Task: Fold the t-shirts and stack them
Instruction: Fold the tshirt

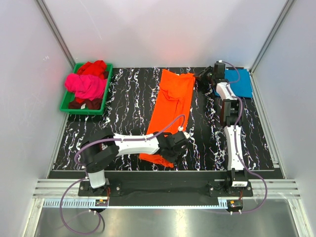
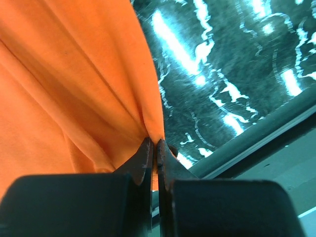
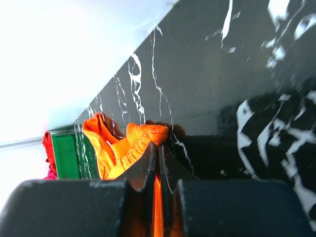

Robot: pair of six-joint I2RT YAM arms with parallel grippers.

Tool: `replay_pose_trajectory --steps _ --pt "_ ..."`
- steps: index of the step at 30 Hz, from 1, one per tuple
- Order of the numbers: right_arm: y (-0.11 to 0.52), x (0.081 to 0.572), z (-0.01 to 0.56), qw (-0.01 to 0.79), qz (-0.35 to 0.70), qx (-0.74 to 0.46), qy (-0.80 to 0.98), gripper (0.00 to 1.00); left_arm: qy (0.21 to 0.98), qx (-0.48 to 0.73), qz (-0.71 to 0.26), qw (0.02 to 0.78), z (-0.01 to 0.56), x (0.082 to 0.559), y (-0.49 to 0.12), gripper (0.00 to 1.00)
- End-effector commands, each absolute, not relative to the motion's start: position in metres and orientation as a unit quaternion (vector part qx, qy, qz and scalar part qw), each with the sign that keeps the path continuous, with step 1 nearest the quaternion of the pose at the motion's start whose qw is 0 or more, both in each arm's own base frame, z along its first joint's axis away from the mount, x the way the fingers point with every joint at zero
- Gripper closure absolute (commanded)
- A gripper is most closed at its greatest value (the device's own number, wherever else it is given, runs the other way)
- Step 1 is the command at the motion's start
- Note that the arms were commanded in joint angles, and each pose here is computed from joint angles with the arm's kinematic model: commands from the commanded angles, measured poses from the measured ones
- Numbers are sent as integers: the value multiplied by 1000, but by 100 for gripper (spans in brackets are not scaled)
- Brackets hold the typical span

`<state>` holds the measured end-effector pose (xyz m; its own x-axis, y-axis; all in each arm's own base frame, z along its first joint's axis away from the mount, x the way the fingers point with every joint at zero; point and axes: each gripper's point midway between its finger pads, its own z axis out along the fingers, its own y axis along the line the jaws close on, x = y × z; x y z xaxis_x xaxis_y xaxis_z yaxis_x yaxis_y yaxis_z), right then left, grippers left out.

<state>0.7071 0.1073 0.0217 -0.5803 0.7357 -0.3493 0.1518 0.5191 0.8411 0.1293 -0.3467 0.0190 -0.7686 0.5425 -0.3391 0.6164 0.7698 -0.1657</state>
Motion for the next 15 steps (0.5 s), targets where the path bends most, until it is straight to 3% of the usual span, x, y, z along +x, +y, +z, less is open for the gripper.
replay_pose_trajectory --steps 1,7,9,10,12,13,15 --pt "70 727 26 412 392 292 769 93 919 335 -175 110 24 107 -357 100" --pt "71 731 29 421 403 278 764 83 916 340 -177 115 27 113 -370 100" --pt "72 735 39 435 410 266 756 72 914 344 -181 119 31 116 -378 98" --pt "73 734 39 434 411 263 757 68 911 345 -189 122 36 119 -387 88" --pt "71 733 45 439 405 255 760 58 906 352 -202 119 41 118 -396 84" --pt "70 732 42 437 401 255 764 56 905 353 -204 120 45 119 -400 76" --pt "66 731 57 445 398 248 763 53 902 355 -212 127 57 123 -410 73"
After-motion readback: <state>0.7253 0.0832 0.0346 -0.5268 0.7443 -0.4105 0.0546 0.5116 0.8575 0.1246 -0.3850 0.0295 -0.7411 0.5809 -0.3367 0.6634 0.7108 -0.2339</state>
